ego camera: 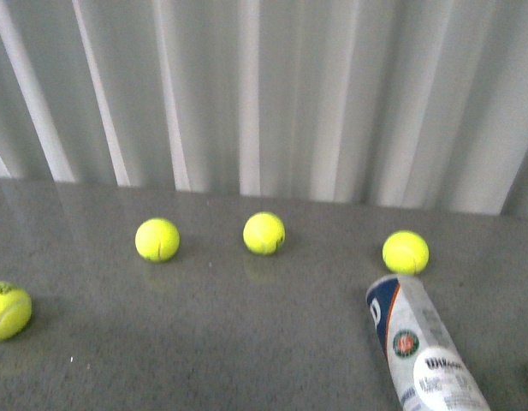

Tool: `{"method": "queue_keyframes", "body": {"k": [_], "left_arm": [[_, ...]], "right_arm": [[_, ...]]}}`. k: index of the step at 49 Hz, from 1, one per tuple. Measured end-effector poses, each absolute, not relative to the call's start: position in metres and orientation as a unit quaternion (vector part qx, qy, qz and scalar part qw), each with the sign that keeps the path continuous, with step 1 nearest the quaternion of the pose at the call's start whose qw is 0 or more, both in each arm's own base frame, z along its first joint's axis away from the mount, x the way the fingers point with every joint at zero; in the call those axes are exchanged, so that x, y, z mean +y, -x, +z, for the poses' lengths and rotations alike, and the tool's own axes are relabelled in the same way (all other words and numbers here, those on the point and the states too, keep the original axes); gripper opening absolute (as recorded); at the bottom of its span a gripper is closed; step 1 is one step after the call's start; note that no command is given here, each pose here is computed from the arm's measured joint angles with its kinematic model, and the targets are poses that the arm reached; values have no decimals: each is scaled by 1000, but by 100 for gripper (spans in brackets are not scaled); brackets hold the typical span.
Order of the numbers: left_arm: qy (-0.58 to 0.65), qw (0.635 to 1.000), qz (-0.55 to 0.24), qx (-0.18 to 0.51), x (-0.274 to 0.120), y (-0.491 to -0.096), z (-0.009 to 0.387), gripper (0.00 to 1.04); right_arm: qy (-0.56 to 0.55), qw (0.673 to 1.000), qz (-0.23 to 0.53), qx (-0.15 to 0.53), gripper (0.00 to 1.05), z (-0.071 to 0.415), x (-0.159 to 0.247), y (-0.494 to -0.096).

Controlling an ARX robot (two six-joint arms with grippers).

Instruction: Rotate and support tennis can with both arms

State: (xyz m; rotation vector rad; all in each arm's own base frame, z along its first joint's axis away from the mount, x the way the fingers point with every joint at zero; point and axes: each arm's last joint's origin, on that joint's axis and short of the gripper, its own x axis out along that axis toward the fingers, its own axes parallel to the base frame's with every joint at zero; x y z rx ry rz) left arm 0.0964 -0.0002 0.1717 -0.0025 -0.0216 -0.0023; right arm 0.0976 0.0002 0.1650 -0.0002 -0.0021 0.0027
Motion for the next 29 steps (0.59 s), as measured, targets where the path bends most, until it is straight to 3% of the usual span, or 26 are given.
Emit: {"method": "queue_keyframes", "body": {"k": [29], "left_arm": [[1, 1000, -1, -11, 0, -96, 172, 98]], "right_arm": [[0, 1000, 2, -1, 98, 165, 0, -98]]}}
